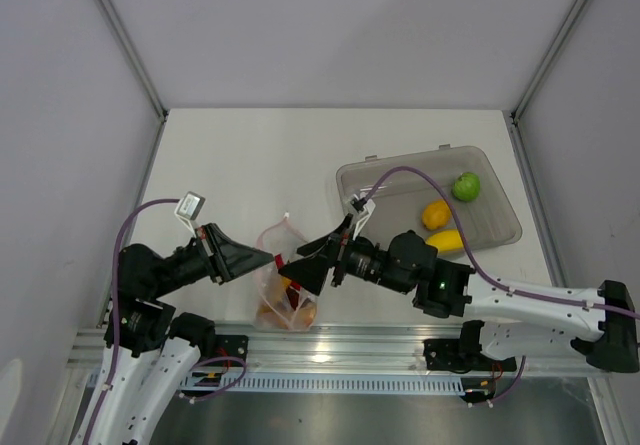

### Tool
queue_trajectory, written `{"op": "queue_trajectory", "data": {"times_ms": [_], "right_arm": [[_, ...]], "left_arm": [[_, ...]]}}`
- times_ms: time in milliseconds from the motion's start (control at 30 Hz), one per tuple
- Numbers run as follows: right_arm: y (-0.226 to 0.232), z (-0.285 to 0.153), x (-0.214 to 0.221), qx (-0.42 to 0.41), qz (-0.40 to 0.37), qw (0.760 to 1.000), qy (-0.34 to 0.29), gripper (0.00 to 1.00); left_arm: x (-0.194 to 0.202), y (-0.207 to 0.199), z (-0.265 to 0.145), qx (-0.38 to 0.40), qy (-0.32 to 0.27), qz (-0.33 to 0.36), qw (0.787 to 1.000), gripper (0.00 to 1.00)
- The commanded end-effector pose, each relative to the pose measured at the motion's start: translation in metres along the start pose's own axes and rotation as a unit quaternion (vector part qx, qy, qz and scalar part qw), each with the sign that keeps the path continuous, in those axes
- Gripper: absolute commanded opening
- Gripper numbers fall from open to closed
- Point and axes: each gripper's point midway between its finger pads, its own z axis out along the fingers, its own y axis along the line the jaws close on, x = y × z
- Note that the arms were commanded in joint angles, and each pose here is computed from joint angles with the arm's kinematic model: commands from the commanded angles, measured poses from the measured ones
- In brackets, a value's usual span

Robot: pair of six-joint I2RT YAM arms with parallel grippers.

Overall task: Place the food in the zip-top bag and seal the zipper
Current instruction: Place the fake fruit in the zipper food storage bag, then pick up the fake fruit from the bin.

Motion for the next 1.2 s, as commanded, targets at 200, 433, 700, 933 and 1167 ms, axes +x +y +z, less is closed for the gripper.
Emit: {"op": "queue_trajectory", "data": {"times_ms": [200,433,700,933,1167], "right_arm": [[-0.007,-0.04,-0.063,0.112,-0.044,0.991,-0.062,0.98],[-0.076,-0.111,-0.116,0.315,-0.058,0.938,-0.132,0.97],[-0.16,-0.2,-0.146,0.521,-0.053,0.84,-0.142,0.97],[-0.226,-0.24,-0.14,0.605,0.049,0.788,-0.103,0.97],[-0.282,-0.277,-0.138,0.673,0.133,0.72,-0.105,0.99]], "left_arm": [[-0.003,-0.013,-0.001,0.018,-0.005,0.02,1.0,0.01],[-0.002,0.011,0.001,-0.021,-0.006,0.027,0.999,0.01],[-0.008,0.018,-0.003,-0.062,-0.016,0.071,0.995,0.01],[-0.006,0.021,-0.004,-0.068,-0.01,0.08,0.994,0.01],[-0.004,0.026,-0.006,-0.075,-0.008,0.082,0.994,0.0]]}}
